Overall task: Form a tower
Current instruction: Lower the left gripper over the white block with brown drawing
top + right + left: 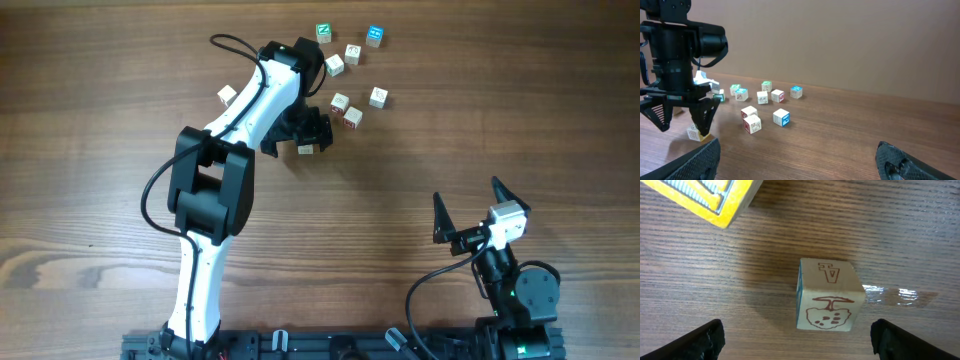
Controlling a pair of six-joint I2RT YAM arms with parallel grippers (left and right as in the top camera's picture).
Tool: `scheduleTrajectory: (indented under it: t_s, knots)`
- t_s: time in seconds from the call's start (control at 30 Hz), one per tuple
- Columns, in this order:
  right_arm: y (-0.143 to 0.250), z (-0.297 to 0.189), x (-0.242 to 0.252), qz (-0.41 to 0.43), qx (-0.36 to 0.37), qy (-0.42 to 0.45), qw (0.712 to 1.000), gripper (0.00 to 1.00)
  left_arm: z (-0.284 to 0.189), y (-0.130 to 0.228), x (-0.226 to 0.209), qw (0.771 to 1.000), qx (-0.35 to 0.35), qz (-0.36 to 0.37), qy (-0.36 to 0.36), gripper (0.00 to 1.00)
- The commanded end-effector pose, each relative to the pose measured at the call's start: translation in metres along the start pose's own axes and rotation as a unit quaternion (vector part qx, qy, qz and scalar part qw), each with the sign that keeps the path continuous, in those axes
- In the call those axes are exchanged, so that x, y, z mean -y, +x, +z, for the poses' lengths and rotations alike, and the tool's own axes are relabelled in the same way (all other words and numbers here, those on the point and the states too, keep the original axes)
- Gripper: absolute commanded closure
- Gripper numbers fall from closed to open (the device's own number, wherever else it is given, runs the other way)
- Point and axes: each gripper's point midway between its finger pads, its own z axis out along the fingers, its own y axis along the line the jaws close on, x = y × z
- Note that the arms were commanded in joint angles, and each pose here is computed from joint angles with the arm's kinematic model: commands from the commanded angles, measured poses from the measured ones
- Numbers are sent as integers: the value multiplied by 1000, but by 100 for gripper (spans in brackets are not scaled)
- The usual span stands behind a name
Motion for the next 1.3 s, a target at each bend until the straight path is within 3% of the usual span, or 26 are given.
scheduleTrajectory:
  t_s: [0.0,0.47,0.6,0.8,0.9,0.97,1.2,1.27]
  knots:
    - [-2,0,3,-6,4,9,1000,0,7,4,-5,1000,-12,-5,-17,3]
    - [-2,0,3,-6,4,9,1000,0,7,1,-10,1000,-3,-4,-29,1]
    - [-2,0,3,-5,4,9,1000,0,7,3,-10,999,-7,-5,-31,16]
    - [-2,0,3,-6,4,9,1000,1,7,8,-13,999,-16,-5,-37,17]
    - [-2,0,3,-6,4,9,1000,0,6,12,-14,999,-24,6,-40,26]
    - [-2,0,3,-6,4,9,1000,0,6,12,-14,999,-24,7,-40,26]
    - [-2,0,3,-6,4,9,1000,0,7,-10,3,999,25,44,-14,27]
    - [-2,0,3,-6,4,9,1000,0,7,-12,4,998,29,54,-12,33]
